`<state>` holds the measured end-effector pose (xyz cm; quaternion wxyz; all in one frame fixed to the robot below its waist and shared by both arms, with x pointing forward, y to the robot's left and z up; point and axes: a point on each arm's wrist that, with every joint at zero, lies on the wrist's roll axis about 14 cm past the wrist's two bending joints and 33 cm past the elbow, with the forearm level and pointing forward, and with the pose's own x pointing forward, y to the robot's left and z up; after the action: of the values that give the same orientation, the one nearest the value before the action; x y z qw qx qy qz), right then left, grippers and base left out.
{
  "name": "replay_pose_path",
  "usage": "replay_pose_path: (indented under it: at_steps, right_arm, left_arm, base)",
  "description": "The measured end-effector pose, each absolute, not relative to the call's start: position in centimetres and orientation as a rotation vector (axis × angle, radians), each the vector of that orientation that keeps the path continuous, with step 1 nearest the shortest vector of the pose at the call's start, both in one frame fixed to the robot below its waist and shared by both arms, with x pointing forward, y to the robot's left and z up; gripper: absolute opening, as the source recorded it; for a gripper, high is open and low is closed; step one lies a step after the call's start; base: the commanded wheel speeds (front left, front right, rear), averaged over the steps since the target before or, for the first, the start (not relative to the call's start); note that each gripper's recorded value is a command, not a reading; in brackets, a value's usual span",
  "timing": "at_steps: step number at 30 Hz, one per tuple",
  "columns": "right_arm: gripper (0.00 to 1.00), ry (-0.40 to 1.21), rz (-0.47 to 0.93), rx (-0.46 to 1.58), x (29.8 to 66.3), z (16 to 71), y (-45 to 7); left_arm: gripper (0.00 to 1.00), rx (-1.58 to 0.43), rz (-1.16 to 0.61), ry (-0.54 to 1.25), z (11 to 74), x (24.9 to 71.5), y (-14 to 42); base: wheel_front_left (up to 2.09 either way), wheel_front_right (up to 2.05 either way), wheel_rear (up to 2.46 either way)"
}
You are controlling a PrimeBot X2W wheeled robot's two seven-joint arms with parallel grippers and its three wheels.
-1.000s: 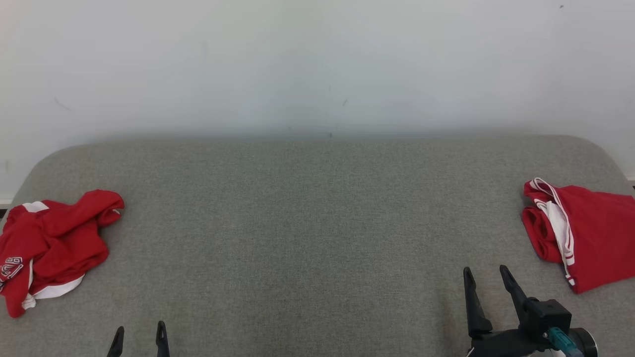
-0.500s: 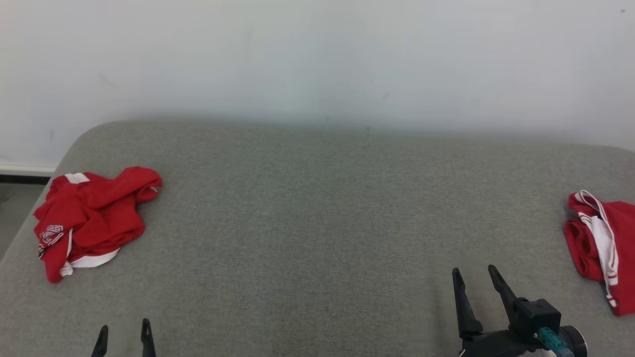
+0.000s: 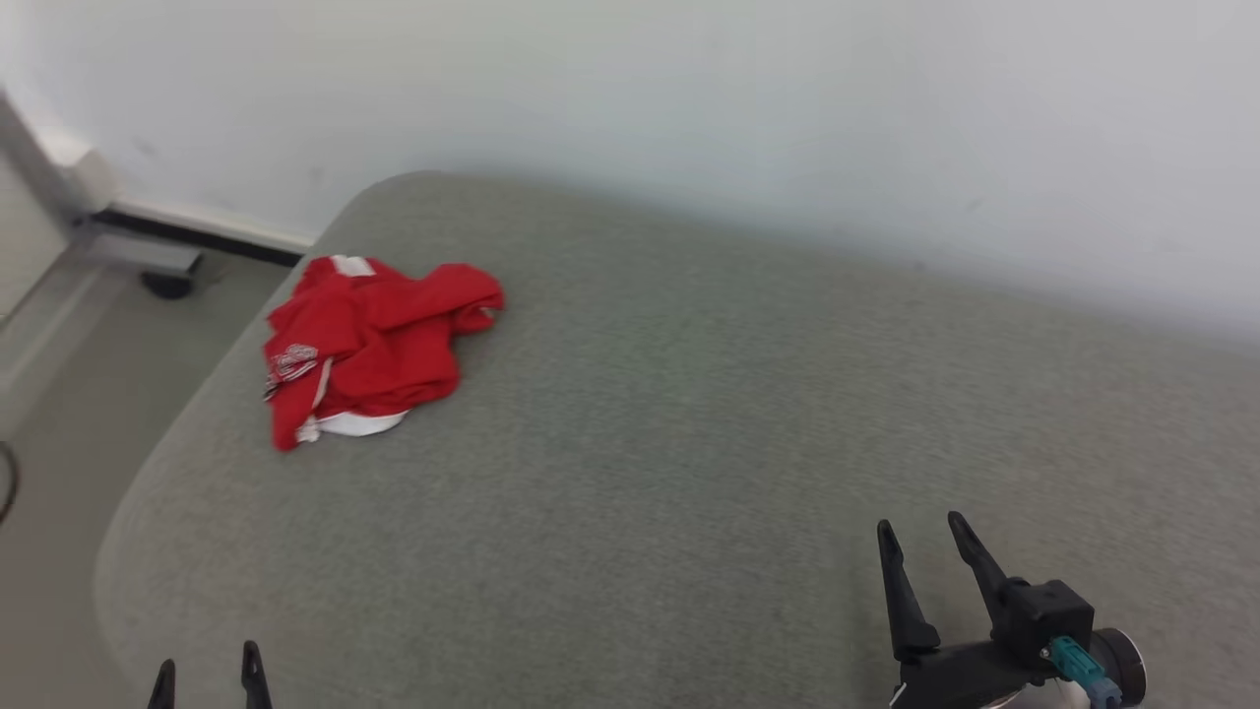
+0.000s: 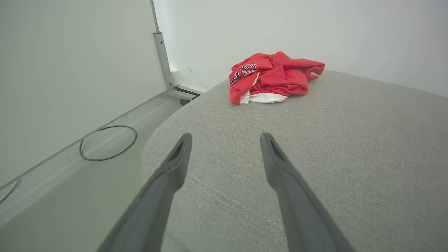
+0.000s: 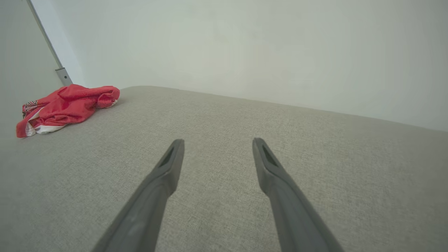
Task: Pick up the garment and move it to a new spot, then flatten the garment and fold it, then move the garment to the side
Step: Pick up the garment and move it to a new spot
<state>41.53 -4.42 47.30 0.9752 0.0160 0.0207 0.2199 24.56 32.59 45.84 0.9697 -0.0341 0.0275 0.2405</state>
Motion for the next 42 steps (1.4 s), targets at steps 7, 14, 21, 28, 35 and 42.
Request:
replay_pose_path:
  at_steps: [7, 14, 21, 28, 35, 42]
  right_arm:
    - [1.00, 0.058, 0.582, 0.033, 41.7, 46.8, 0.7]
    - [1.00, 0.064, 0.683, 0.031, 41.8, 46.5, 4.6]
    - [1.00, 0.080, 0.686, 0.026, 42.2, 45.6, 4.7]
    - [1.00, 0.058, 0.658, -0.002, 43.2, 45.7, 3.7]
    - [1.00, -0.003, 0.618, -0.008, 45.4, 46.8, 2.3]
    - [1.00, -0.051, 0.580, -0.028, 48.2, 47.0, 0.2]
  left_arm:
    - [1.00, -0.066, 0.622, 0.058, 45.8, 20.1, 35.3]
    - [1.00, -0.073, 0.732, 0.067, 45.7, 16.9, 37.1]
    - [1.00, -0.062, 0.755, 0.077, 45.8, 16.7, 37.8]
    - [1.00, -0.037, 0.722, 0.025, 47.7, 20.1, 38.9]
    - [1.00, 0.011, 0.648, -0.048, 50.9, 26.3, 40.3]
    - [1.00, 0.038, 0.505, -0.042, 51.8, 34.4, 40.1]
  base:
    - [0.00, 0.00, 0.00]
    - [0.00, 0.00, 0.00]
    - [0.00, 0.00, 0.00]
    - [0.00, 0.00, 0.00]
    - [0.00, 0.00, 0.00]
    - [0.00, 0.00, 0.00]
